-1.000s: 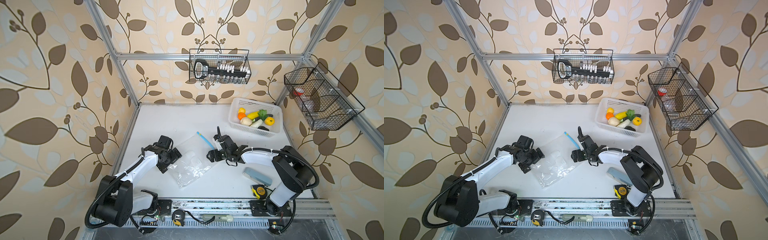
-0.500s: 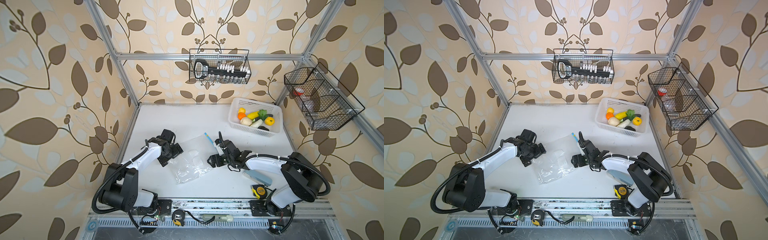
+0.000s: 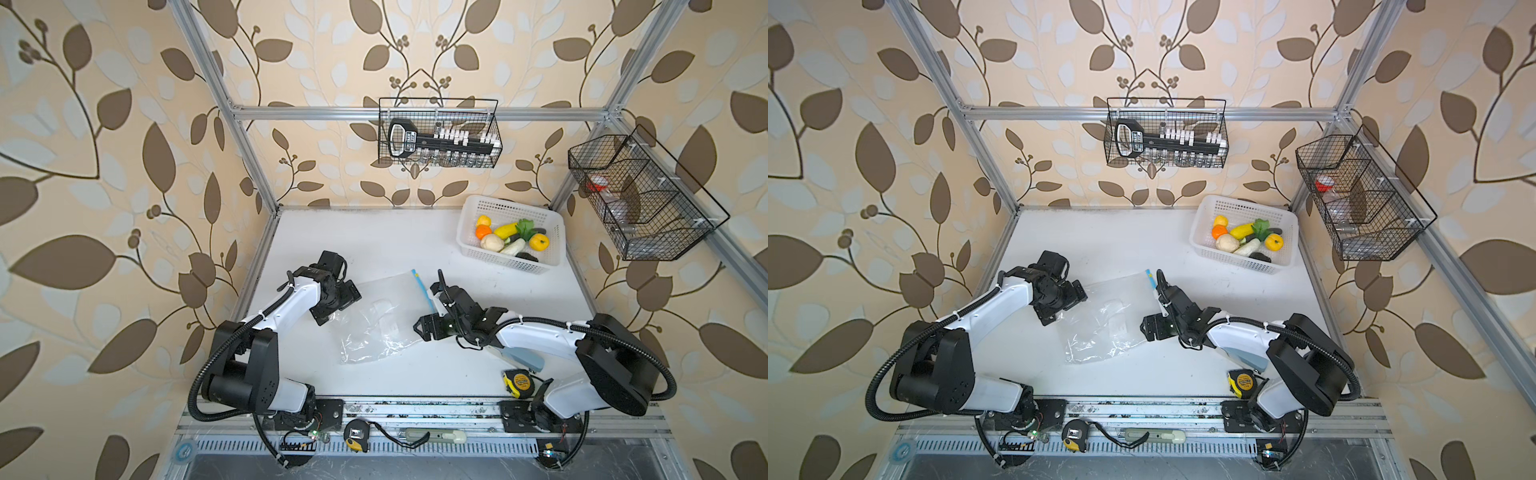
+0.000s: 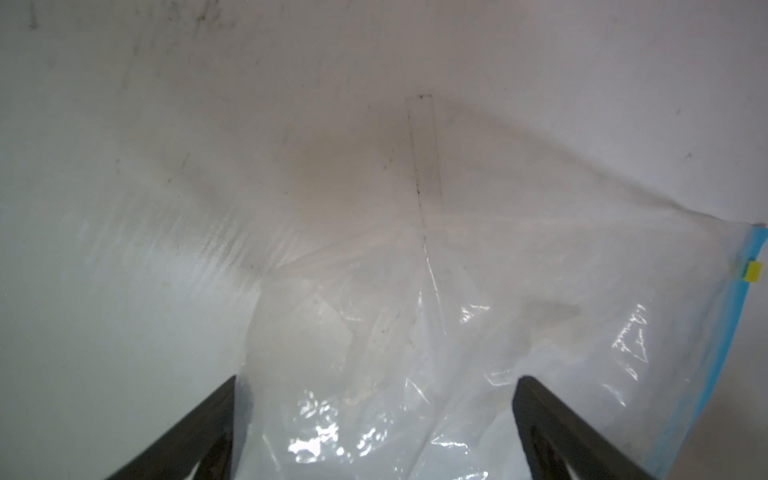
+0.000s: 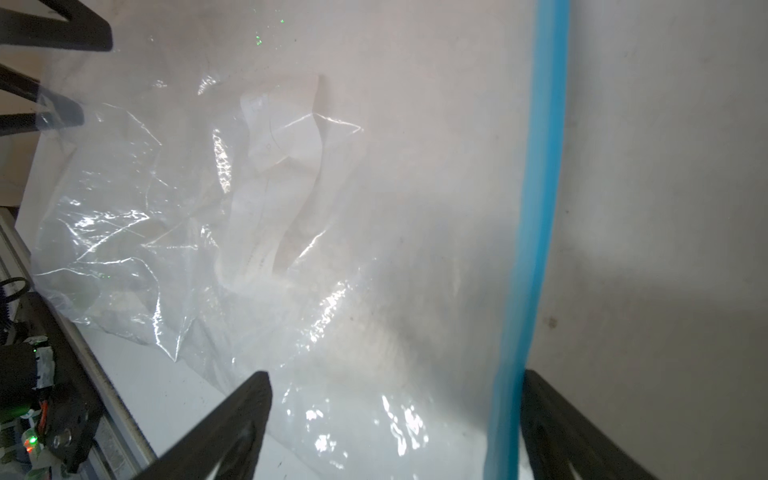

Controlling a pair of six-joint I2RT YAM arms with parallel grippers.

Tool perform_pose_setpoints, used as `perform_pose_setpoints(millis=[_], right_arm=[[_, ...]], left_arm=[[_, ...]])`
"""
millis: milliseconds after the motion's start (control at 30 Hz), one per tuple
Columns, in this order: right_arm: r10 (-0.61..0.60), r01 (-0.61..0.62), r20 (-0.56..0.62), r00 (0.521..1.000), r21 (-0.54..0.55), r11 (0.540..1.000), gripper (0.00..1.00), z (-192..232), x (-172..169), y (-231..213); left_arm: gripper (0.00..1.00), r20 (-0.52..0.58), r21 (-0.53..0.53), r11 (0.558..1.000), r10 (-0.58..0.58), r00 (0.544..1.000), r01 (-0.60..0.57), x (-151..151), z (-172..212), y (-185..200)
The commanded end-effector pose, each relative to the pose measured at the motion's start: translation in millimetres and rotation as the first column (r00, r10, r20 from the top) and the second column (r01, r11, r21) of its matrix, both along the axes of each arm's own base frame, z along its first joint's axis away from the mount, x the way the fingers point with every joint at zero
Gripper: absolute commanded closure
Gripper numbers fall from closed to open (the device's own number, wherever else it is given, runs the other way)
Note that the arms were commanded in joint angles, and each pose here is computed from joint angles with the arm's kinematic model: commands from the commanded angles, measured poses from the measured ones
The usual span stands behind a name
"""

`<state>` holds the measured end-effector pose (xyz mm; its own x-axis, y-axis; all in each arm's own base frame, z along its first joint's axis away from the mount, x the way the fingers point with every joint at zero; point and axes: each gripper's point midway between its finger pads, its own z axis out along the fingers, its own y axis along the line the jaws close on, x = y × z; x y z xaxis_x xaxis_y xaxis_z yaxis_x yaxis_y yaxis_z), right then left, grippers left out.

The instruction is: Place the food in the zip-top bag and seal the zipper

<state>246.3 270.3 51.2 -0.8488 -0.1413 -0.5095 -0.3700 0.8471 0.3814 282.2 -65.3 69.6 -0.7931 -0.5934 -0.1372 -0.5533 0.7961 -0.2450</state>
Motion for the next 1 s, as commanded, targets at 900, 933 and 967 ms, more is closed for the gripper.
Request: perform_pose_setpoints(millis=[900, 933, 967], right_arm=[[-0.365, 0.458, 0.339, 0.867, -0.253, 0.852, 0.12, 103.3, 106.5, -113.7], [-0.378, 0.473, 0.347, 0.858, -0.246, 0.846, 0.12, 109.0, 116.7, -116.4], [-0.388, 0.486, 0.358, 0.849, -0.243, 0.839, 0.12, 114.5, 128.7, -119.4]], left_arm=[[0.01, 0.133, -0.015, 0.998, -0.052, 0.99, 0.055, -0.4, 62.7, 21.1], [0.01, 0.144, -0.017, 0.998, -0.057, 0.988, 0.06, -1.1, 67.2, 20.0], [0.01, 0.165, -0.022, 0.997, -0.065, 0.984, 0.07, -0.7, 73.3, 18.5]])
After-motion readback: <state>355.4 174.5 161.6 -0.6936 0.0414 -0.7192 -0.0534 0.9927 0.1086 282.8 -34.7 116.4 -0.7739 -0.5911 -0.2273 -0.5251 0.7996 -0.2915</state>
